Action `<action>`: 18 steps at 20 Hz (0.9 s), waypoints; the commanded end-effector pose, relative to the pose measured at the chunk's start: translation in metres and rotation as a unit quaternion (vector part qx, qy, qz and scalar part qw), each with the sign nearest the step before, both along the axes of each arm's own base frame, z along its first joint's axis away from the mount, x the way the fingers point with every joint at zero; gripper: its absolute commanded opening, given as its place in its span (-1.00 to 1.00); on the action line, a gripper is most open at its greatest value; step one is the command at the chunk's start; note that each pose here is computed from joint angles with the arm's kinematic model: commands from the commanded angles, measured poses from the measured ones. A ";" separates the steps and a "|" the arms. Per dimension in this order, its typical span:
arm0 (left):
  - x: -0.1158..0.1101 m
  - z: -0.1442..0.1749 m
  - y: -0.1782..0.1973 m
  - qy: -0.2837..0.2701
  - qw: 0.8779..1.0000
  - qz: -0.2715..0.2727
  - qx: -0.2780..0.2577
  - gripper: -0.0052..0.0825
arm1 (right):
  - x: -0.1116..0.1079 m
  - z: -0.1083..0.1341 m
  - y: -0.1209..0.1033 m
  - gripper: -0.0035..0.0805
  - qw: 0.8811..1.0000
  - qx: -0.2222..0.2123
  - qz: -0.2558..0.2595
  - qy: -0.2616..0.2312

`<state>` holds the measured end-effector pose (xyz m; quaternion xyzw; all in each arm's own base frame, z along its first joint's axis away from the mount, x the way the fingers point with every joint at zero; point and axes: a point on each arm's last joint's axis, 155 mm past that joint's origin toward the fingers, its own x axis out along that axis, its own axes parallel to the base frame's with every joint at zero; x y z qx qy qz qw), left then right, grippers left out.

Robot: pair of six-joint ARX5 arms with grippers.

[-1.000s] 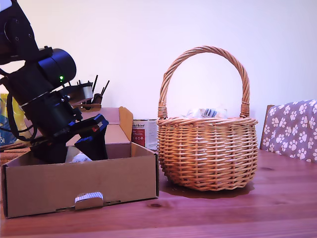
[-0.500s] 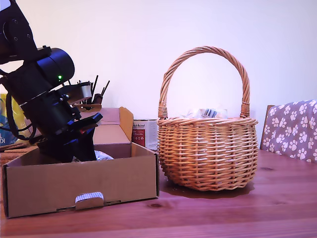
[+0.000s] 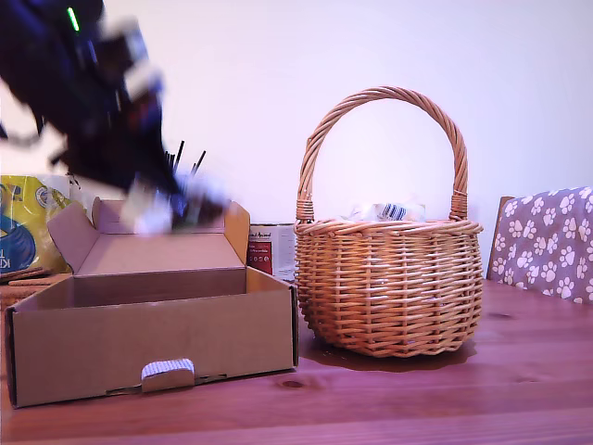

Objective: Move the bags of Easter eggs from the cardboard box on the left into the woven basket on the right side.

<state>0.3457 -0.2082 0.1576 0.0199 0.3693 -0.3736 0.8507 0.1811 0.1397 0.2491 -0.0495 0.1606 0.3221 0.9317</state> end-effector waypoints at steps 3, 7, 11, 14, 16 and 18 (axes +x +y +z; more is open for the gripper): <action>-0.030 0.021 -0.039 -0.017 0.996 -0.077 -0.040 -0.59 | 0.002 0.009 0.002 -0.95 1.000 0.011 0.000 -0.013; -0.055 0.044 -0.096 -0.055 0.986 -0.138 -0.080 -0.59 | 0.002 0.009 0.002 -0.95 1.000 0.012 0.000 -0.014; -0.059 0.069 -0.146 -0.135 0.972 -0.153 -0.113 -0.59 | 0.002 0.009 0.002 -0.95 1.000 0.012 0.000 -0.014; -0.034 0.070 -0.163 -0.182 0.971 -0.104 -0.118 -0.59 | 0.001 0.009 0.002 -0.95 1.000 0.011 0.001 -0.013; -0.013 0.068 -0.168 -0.206 0.968 -0.068 -0.123 -0.59 | 0.001 0.008 0.002 -0.95 1.000 0.010 0.001 -0.012; 0.003 0.058 -0.172 -0.217 0.968 -0.048 -0.119 -0.59 | 0.001 0.008 0.002 -0.95 1.000 0.010 0.001 -0.012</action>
